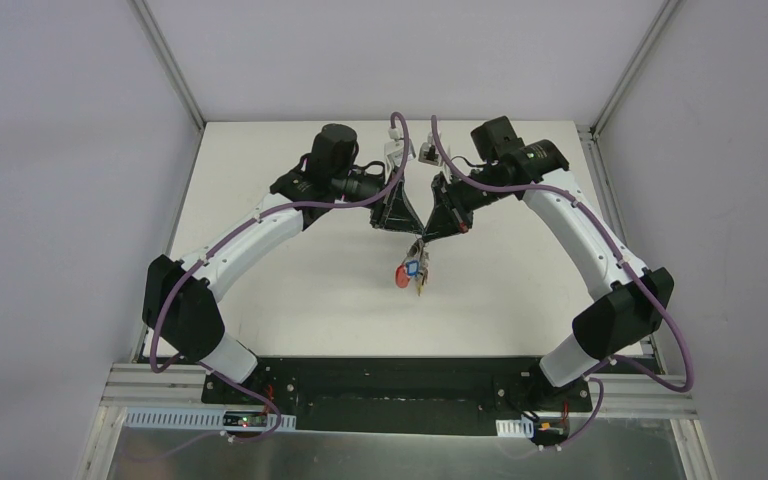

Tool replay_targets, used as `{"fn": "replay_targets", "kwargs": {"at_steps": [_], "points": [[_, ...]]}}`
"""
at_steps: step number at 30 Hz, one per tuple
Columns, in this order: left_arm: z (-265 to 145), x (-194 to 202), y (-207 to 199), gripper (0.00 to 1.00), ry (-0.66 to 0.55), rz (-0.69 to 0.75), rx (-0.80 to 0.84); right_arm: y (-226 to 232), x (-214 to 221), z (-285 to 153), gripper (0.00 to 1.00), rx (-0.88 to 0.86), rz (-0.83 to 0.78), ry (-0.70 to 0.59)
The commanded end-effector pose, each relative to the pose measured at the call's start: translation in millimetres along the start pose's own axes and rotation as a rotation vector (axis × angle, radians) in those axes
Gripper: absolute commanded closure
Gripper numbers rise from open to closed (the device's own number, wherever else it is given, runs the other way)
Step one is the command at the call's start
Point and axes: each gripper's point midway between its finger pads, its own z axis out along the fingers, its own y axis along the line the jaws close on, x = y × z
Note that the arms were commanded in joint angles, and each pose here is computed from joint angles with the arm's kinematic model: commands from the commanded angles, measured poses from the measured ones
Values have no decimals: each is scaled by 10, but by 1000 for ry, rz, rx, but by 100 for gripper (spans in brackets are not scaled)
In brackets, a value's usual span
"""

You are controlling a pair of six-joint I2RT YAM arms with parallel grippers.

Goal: Put the keys on the keyring

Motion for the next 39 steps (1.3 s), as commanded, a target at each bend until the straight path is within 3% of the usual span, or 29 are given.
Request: {"fn": "replay_targets", "kwargs": {"at_steps": [1,3,10,19,29,39], "points": [[9,-81,-142,96,-7,44,57,112,-155,-85,100,-10,-54,-64],[8,-80,-152,100,-5,45,63,104,-162,-96,100,-7,-53,-69],[-31,-112,-152,100,-15,48,41,78,-218,-155,100,0,-45,-108],[-152,-525,-164,100,-199,-33,72,3,-312,-407,77,-9,-13,-273],[-144,-584,-179,100,-232,-68,99,-4,-380,-511,61,3,-59,-347],[-129,-683,-173,100,-284,-127,116,43,-448,-514,58,-34,-78,-380]]}}
